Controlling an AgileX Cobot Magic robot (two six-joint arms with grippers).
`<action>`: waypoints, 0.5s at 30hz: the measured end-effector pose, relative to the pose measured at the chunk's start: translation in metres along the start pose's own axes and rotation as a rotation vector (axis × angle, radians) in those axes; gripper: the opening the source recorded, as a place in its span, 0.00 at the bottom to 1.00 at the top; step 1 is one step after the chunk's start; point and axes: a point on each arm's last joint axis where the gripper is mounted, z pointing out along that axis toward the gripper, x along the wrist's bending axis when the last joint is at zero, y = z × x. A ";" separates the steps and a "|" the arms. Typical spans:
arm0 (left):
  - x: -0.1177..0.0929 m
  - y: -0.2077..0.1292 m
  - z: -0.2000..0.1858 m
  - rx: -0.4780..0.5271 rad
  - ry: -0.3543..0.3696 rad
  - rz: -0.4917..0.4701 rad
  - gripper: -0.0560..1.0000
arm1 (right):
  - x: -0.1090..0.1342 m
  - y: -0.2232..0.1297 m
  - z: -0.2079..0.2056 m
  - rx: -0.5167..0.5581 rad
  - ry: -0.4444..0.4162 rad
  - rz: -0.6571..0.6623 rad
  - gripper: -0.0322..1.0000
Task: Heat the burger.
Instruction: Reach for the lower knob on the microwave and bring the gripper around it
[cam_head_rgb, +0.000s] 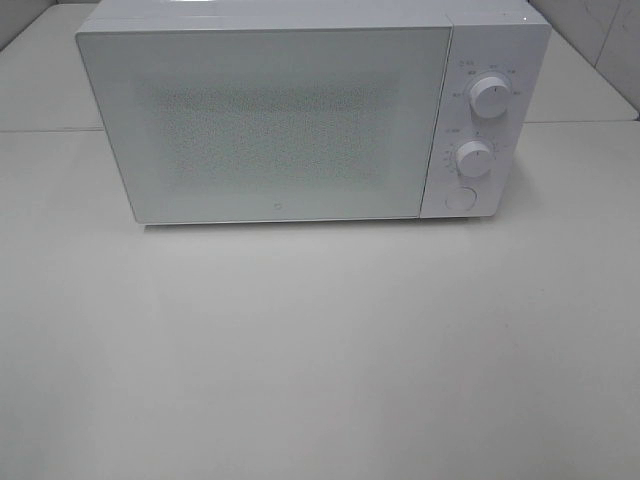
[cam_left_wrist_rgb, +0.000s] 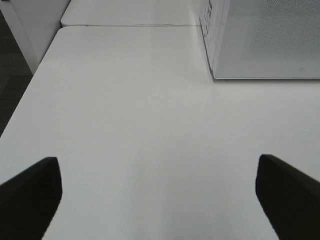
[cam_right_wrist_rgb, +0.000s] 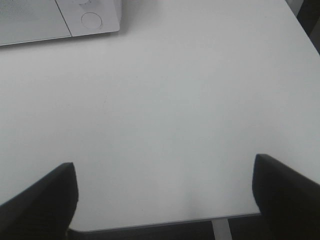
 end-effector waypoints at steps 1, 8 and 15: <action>0.000 0.000 0.000 0.000 0.000 0.000 0.99 | 0.000 0.000 0.000 0.000 -0.002 -0.001 0.91; 0.000 0.000 0.000 0.000 0.000 0.000 0.99 | 0.000 0.004 0.004 0.026 -0.003 -0.009 0.91; 0.000 0.000 0.000 0.000 0.000 0.000 0.99 | 0.006 0.039 0.020 -0.091 0.028 -0.031 0.91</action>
